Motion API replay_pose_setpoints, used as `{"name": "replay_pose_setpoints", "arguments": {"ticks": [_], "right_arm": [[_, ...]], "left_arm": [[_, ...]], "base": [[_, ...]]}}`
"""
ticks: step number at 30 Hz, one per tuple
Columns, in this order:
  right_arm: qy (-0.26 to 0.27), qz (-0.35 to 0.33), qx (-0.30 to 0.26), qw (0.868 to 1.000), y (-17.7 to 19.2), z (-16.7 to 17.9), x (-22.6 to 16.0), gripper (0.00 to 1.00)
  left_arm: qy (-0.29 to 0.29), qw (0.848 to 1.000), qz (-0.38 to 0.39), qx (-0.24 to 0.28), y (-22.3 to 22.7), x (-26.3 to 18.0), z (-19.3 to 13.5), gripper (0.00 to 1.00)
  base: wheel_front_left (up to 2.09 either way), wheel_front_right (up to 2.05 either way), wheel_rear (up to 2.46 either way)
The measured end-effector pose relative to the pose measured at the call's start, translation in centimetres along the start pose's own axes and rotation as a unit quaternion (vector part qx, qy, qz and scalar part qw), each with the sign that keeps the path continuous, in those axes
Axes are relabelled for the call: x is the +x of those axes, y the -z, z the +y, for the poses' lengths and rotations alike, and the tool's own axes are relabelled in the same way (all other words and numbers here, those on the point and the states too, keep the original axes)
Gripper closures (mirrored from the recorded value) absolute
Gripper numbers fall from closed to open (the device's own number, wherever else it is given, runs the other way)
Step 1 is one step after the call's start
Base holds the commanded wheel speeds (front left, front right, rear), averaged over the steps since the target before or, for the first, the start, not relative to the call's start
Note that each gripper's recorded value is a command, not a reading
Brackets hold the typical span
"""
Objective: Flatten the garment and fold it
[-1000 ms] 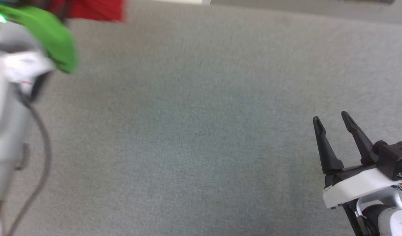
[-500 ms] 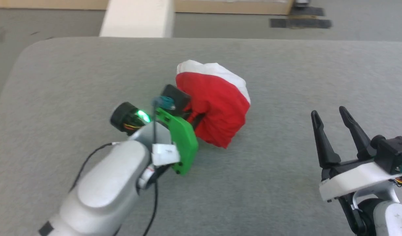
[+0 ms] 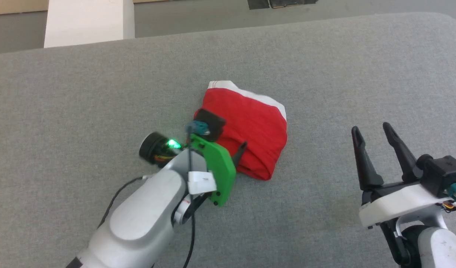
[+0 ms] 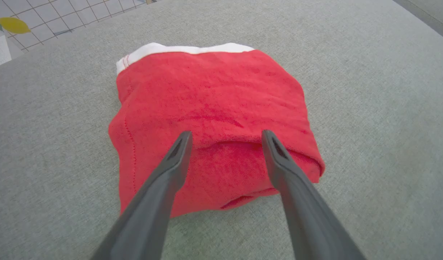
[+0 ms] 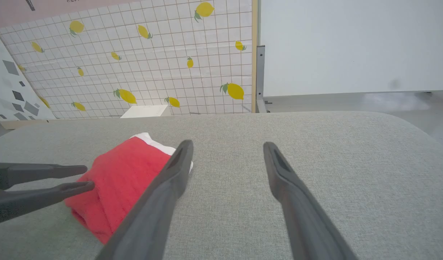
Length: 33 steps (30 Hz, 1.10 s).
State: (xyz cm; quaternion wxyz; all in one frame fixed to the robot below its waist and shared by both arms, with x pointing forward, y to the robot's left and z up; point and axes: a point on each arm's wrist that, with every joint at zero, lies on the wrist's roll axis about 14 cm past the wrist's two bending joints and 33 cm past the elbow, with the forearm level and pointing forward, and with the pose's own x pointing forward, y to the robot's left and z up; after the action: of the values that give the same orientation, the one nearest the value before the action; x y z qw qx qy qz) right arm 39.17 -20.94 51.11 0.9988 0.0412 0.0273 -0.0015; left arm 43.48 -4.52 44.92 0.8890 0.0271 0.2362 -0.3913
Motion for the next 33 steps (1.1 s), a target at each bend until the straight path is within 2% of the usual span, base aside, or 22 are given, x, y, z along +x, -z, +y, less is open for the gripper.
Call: {"name": "replay_pose_setpoints", "arguments": {"ticks": [3, 10, 15, 18, 21, 23, 27, 33], "right_arm": [[-0.006, 0.0, 0.0, 1.0, 0.0, 0.4, 0.0, 0.0], [-0.022, 0.002, -0.01, 1.0, -0.4, 0.8, -0.7, 0.0], [-0.041, -0.004, -0.009, 0.999, -1.1, 2.0, -1.1, 0.0], [-0.059, -0.01, -0.006, 0.998, -1.6, 3.2, -1.1, 0.0], [-0.074, -0.019, -0.004, 0.997, -2.2, 4.2, -1.1, 0.0], [-0.082, -0.021, -0.002, 0.996, -2.4, 4.9, -1.3, 0.0], [-0.094, -0.023, 0.001, 0.995, -2.5, 5.8, -1.6, 0.0], [-0.101, -0.028, 0.004, 0.994, -2.9, 6.4, -1.8, 0.0]], "left_arm": [[-0.01, 1.0, -0.009, -0.017, 0.0, -0.6, 0.6, 0.0], [-0.079, 0.99, -0.117, -0.007, -5.1, -4.4, 4.4, 0.0], [-0.17, 0.968, -0.186, 0.003, -7.5, -10.0, 8.6, 0.0], [-0.231, 0.95, -0.209, -0.008, -6.9, -13.9, 10.8, 0.0], [-0.273, 0.935, -0.228, -0.013, -6.0, -17.2, 11.6, 0.0], [-0.29, 0.927, -0.238, -0.014, -5.2, -19.0, 11.4, 0.0], [-0.3, 0.921, -0.247, -0.02, -3.3, -20.9, 9.6, 0.0], [-0.303, 0.922, -0.241, -0.015, -0.9, -21.7, 7.2, 0.0]], "base": [[0.0, 0.0, 0.0], [0.0, 0.0, 0.0], [0.0, 0.0, 0.0], [0.0, 0.0, 0.0], [0.0, 0.0, 0.0], [0.0, 0.0, 0.0], [0.0, 0.0, 0.0], [0.0, 0.0, 0.0]]}}
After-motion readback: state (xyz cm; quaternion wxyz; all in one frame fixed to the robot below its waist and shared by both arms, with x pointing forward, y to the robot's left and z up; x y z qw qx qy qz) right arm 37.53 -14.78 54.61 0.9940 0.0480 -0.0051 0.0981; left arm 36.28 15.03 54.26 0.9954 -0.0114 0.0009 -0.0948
